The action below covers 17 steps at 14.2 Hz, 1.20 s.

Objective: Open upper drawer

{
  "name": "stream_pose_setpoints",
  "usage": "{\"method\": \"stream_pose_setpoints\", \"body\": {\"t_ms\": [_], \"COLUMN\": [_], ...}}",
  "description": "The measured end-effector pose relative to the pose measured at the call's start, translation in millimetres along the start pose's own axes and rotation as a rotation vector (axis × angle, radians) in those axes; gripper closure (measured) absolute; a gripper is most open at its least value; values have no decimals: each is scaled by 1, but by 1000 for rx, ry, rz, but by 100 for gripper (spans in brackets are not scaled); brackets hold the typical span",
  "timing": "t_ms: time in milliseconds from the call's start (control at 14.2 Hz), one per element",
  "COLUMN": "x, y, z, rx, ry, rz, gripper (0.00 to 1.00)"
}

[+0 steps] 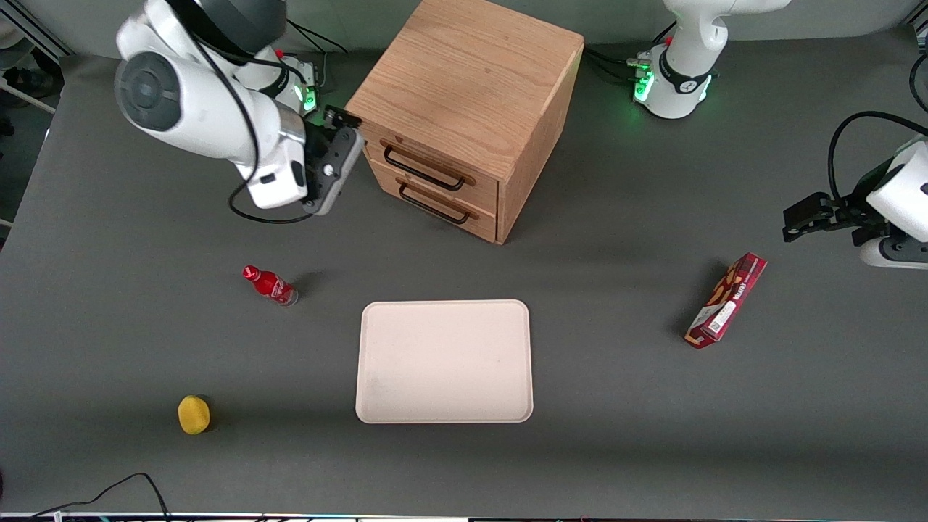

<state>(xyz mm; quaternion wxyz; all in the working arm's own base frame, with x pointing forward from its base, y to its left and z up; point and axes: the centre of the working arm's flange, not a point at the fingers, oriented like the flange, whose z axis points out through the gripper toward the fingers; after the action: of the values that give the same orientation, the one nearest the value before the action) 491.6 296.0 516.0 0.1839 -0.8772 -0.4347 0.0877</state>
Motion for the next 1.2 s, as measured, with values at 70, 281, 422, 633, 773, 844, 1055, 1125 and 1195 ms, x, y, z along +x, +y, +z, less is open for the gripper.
{"method": "stream_pose_setpoints", "body": {"t_ms": [70,281,422,633,773,844,1055,1125,1195], "x": [1,8,15,22,25,26,26,26,26], "y": [3,4,0,-5,-4,-3,-4,-4,-5], "z": [12,42,59,83,97,103,121,124,127], "rx": [0,10,12,12,11,11,43,47,49], "ry": [2,12,21,29,37,39,61,68,71], "rz": [7,16,26,33,39,41,63,67,69], "gripper": [0,0,0,0,0,0,0,0,0]}}
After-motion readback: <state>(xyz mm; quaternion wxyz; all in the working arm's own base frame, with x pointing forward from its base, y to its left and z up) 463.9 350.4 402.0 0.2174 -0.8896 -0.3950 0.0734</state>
